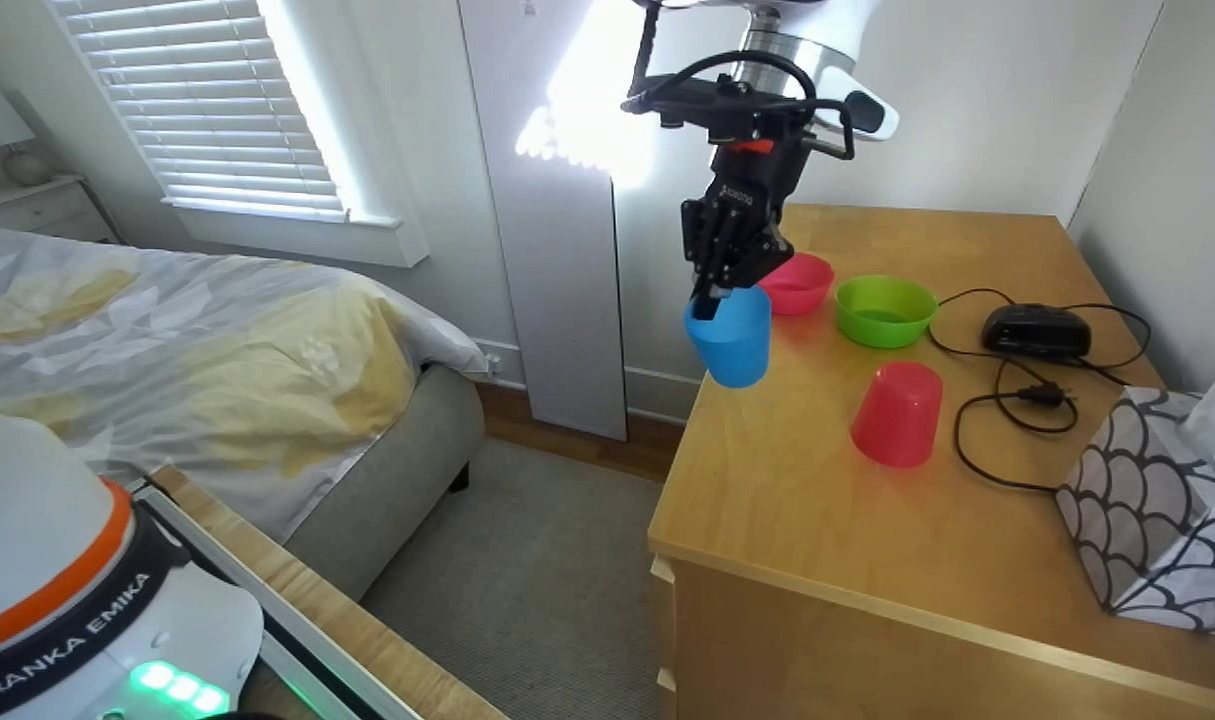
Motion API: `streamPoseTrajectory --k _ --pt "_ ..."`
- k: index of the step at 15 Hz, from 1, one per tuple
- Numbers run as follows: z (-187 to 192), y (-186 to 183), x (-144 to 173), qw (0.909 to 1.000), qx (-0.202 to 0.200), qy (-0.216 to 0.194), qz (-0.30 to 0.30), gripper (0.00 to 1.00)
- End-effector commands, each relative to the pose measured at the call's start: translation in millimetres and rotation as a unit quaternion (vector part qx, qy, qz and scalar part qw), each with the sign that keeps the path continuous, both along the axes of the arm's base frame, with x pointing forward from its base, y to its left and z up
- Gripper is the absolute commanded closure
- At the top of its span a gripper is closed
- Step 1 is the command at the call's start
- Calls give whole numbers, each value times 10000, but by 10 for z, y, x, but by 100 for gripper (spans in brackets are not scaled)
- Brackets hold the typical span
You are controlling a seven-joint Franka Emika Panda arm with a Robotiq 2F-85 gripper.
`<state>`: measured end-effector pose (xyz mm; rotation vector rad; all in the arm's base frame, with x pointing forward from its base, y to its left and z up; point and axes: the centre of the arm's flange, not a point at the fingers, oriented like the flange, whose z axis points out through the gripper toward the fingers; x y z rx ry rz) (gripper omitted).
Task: Put the blue cup upright
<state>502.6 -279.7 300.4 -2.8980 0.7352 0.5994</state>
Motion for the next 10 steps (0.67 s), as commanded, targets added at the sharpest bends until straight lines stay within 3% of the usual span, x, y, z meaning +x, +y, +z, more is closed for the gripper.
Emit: streamPoseTrajectory --k 1,10 --pt "-191 -46 501 9994 304 130 -129 98" --pt "-545 -366 968 9964 428 257 -680 98"
